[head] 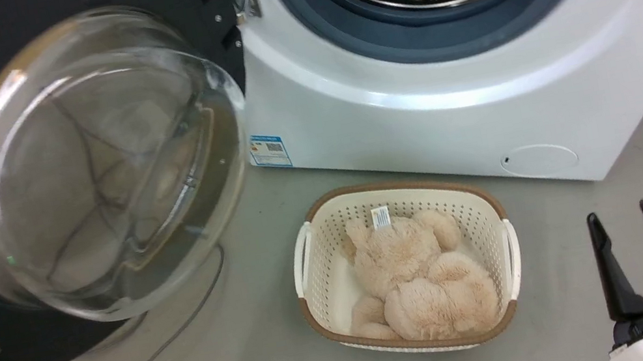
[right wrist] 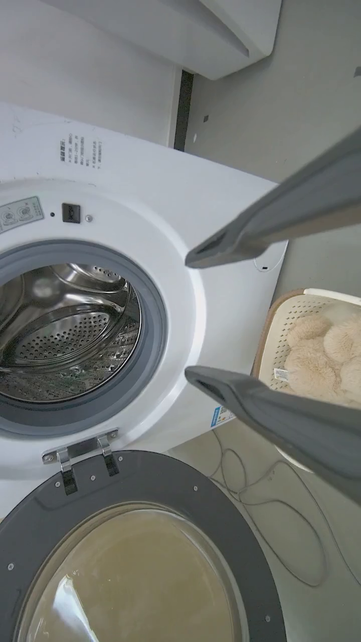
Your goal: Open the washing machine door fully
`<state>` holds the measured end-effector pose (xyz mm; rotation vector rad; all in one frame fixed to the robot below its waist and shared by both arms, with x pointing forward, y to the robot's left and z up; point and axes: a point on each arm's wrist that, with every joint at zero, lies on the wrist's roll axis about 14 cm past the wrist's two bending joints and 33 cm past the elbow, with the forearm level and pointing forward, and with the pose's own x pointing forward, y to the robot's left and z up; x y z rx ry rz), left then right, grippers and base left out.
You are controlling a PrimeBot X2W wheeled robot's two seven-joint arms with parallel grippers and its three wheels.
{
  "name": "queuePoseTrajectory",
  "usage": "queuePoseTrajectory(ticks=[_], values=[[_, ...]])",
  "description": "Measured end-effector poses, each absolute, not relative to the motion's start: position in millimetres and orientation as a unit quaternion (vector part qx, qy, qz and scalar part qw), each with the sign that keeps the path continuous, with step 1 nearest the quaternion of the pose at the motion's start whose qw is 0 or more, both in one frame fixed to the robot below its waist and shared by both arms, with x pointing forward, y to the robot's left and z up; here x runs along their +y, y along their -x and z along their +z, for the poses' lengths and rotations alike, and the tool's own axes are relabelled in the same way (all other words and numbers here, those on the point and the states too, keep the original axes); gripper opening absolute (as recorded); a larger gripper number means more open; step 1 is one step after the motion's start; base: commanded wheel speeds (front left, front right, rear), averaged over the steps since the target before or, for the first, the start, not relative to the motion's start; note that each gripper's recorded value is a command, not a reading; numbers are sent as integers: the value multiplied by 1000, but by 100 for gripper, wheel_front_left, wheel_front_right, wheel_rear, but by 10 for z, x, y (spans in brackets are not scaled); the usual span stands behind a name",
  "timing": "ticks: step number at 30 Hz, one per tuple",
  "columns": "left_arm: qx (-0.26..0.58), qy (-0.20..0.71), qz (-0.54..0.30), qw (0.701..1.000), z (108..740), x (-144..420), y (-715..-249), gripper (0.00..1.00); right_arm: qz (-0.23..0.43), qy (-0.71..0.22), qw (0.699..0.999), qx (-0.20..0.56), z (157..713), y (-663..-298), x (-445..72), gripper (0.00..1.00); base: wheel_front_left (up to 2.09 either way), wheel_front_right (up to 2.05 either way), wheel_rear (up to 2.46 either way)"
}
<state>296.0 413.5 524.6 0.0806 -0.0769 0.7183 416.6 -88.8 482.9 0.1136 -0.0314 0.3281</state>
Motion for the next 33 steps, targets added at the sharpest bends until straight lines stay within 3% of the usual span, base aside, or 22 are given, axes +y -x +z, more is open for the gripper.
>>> queuePoseTrajectory(ticks=[18, 33], values=[[-32, -34, 394, 918, 5262, 4614, -3157, 0, 141, -50, 989, -8, 4736, -4241, -1037, 100, 0, 0, 0], [-62, -35, 372, 926, 5418, 4451, -3073, 0, 134, -48, 989, -38, 4988, -4133, -1099, 100, 0, 0, 0]])
